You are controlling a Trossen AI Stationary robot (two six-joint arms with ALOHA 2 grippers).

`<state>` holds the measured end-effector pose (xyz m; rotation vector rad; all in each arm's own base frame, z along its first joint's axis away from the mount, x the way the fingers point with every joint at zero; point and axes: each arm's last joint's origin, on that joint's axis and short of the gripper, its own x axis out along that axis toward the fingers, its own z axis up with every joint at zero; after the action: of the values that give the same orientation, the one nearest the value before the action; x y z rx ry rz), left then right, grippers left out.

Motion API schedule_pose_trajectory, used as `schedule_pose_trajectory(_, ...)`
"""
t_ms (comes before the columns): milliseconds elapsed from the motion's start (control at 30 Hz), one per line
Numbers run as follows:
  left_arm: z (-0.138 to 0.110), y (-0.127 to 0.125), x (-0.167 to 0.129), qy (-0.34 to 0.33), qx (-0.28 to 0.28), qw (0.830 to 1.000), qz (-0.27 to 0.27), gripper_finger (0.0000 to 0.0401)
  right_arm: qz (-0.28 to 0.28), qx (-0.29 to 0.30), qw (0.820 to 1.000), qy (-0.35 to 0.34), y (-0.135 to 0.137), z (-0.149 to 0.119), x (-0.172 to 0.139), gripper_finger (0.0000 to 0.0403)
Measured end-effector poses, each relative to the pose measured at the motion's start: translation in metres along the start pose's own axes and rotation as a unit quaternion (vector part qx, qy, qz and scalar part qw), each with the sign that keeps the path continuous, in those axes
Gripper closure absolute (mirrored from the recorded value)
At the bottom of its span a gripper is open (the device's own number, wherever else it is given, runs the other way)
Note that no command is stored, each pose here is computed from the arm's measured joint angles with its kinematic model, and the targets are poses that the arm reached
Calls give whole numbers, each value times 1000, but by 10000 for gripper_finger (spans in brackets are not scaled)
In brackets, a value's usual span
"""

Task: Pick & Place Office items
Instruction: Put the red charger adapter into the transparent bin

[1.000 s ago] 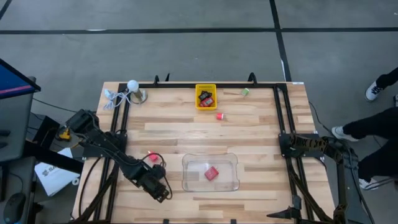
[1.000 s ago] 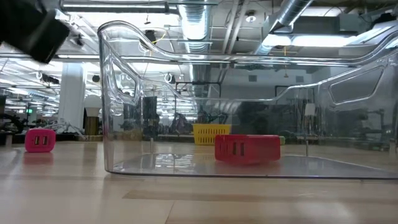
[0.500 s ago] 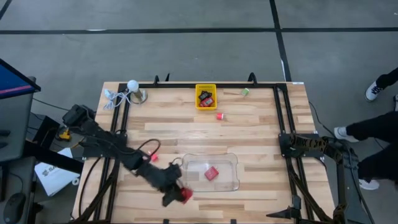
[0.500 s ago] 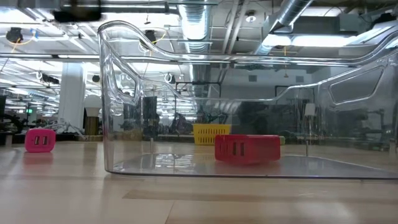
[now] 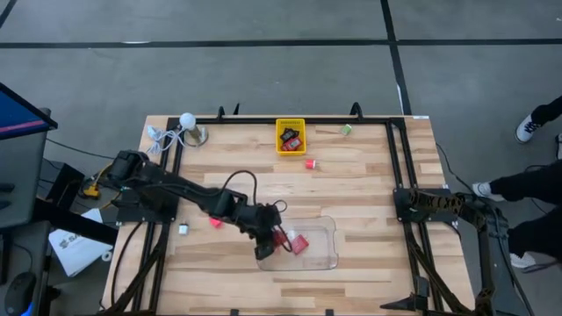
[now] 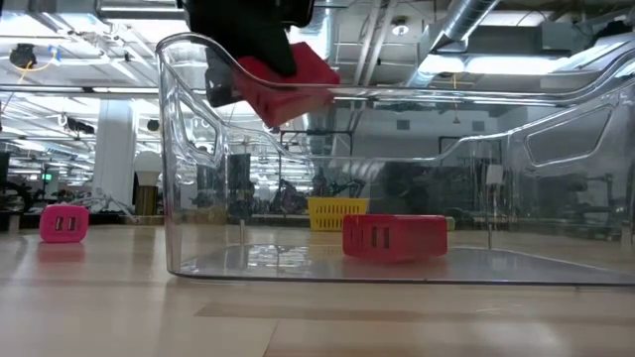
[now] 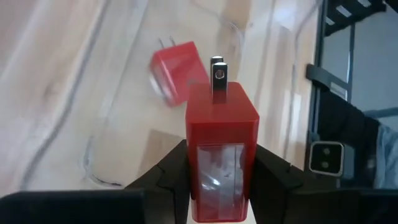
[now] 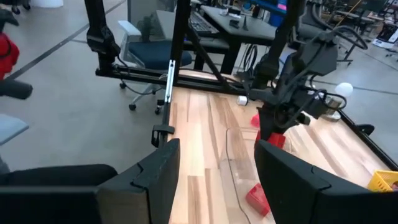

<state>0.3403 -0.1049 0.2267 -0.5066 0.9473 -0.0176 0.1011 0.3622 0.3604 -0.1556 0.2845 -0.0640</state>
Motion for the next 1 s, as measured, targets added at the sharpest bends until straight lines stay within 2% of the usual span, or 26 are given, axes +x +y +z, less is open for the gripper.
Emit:
schedule_pose_trajectory(300,2,0,0,-15,18,1000,6,292,-2,11,1000,-8,1,1,0,202)
schedule_pose_trajectory(467,4,3,0,-18,16,1000,8,275,-2,7,1000,-8,1,1,0,202)
schedule_pose_trajectory(733,6,3,-1,-24,20,1000,5,271,-2,7,1000,-8,1,1,0,202)
schedule_pose_trajectory(1000,15,-4,-2,-70,77,994,-24,216,-1,6,1000,-7,1,1,0,202)
